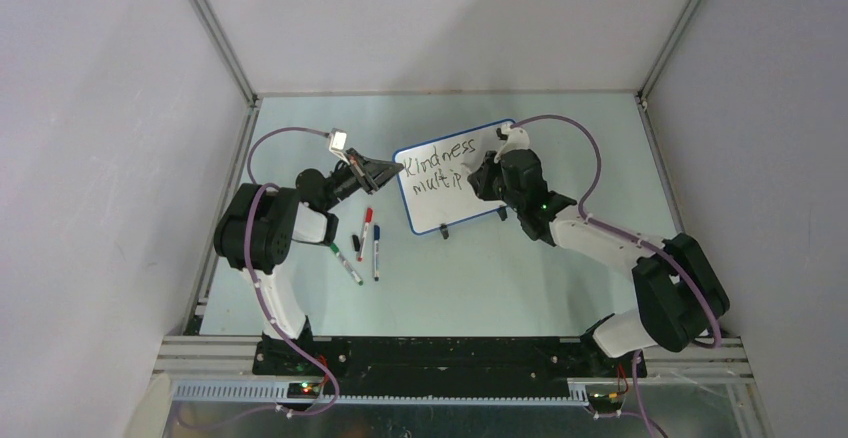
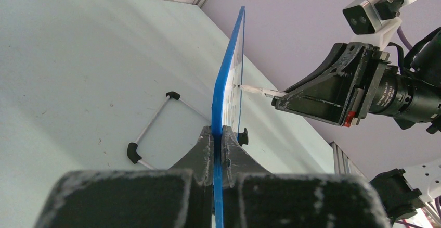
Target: Write a sentence on the whiteboard
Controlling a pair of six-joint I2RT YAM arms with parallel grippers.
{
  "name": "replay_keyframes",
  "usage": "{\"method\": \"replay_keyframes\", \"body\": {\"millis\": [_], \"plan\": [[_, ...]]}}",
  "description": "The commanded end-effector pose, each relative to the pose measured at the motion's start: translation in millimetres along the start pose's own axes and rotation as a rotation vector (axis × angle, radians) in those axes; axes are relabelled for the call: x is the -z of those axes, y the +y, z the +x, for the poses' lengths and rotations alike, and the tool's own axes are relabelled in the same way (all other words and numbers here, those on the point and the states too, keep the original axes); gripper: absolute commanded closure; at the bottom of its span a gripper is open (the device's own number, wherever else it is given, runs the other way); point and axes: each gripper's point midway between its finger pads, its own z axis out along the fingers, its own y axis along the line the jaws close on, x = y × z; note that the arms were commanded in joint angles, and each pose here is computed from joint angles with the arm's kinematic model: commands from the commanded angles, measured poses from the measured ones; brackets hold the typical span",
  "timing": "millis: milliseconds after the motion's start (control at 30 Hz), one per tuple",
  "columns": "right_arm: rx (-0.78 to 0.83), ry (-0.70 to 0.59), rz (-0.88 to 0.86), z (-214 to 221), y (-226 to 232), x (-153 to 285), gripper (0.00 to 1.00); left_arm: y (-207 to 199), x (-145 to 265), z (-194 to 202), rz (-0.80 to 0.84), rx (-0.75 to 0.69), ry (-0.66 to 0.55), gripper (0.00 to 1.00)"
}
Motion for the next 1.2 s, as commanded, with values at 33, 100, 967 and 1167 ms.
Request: {"method": "replay_keyframes", "body": {"millis": [33,100,967,1167], "plan": [[-0.005,-0.050,0.002,-24,5,-5,1.00,-19,0,-18,0.060,-0.115,-0.037,1.00],[-0.005,-0.045,0.006,-24,5,-6,1.00,-19,0,-18,0.061,-0.116,-0.037,1.00],[-0.005,0.083,0.097,17,-7,-4,1.00,-20,1,-17,0.059,-0.118,-0.037,1.00],[0.004,0.099,0.113,24,-7,-1,1.00,-20,1,-18,0.059,-0.120,-0.039,1.00]]}}
